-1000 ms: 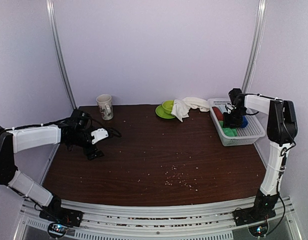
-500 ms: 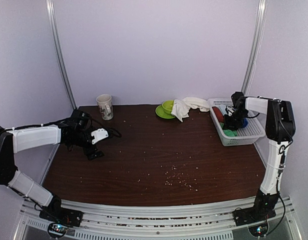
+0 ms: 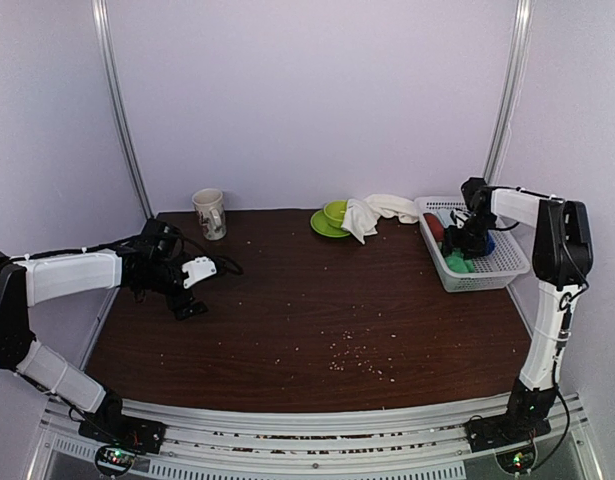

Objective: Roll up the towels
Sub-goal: Adjust the towel in the storage box.

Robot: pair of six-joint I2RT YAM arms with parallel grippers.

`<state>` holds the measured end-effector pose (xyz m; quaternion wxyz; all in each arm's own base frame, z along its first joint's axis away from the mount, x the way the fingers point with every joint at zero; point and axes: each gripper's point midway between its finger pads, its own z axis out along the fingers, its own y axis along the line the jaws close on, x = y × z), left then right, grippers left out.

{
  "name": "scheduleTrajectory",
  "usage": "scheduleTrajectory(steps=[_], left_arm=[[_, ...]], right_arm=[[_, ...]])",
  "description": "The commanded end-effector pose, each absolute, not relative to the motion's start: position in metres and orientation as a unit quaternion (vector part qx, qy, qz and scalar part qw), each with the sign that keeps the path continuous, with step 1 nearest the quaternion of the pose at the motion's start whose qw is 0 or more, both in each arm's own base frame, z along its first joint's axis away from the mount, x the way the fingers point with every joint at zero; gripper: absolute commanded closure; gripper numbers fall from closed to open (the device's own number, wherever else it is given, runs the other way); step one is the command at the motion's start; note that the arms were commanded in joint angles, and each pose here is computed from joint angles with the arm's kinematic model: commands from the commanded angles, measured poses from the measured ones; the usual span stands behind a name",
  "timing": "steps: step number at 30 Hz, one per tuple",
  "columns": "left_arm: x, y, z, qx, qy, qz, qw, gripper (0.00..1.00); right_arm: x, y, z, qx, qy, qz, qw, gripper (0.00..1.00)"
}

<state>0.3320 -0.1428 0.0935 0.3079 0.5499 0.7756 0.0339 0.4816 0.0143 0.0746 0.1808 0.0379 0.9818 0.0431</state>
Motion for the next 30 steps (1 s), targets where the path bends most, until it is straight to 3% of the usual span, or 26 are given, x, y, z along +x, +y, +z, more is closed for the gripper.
scheduleTrajectory(steps=[1, 3, 12, 17, 20, 30], left_arm=[[0.344, -0.145, 0.110, 0.544, 0.771, 0.043, 0.329, 0.02], [0.345, -0.145, 0.113, 0.542, 0.771, 0.046, 0.331, 0.02], [0.362, -0.125, 0.138, 0.503, 0.783, 0.053, 0.362, 0.02], [0.369, -0.111, 0.164, 0.471, 0.783, 0.067, 0.402, 0.02], [0.370, -0.105, 0.173, 0.455, 0.783, 0.070, 0.419, 0.02], [0.370, -0.100, 0.158, 0.436, 0.802, 0.058, 0.406, 0.02]], right_arm=[[0.488, 0.024, 0.155, 0.020, 0.969, 0.018, 0.246, 0.19], [0.490, 0.028, 0.180, 0.015, 0.963, 0.003, 0.268, 0.01], [0.486, 0.063, 0.285, 0.002, 0.900, -0.135, 0.414, 0.00], [0.489, 0.118, 0.314, -0.009, 0.852, 0.029, 0.523, 0.00], [0.491, 0.160, 0.302, -0.047, 0.849, 0.092, 0.518, 0.00], [0.561, 0.259, 0.176, -0.099, 0.885, -0.025, 0.454, 0.02]])
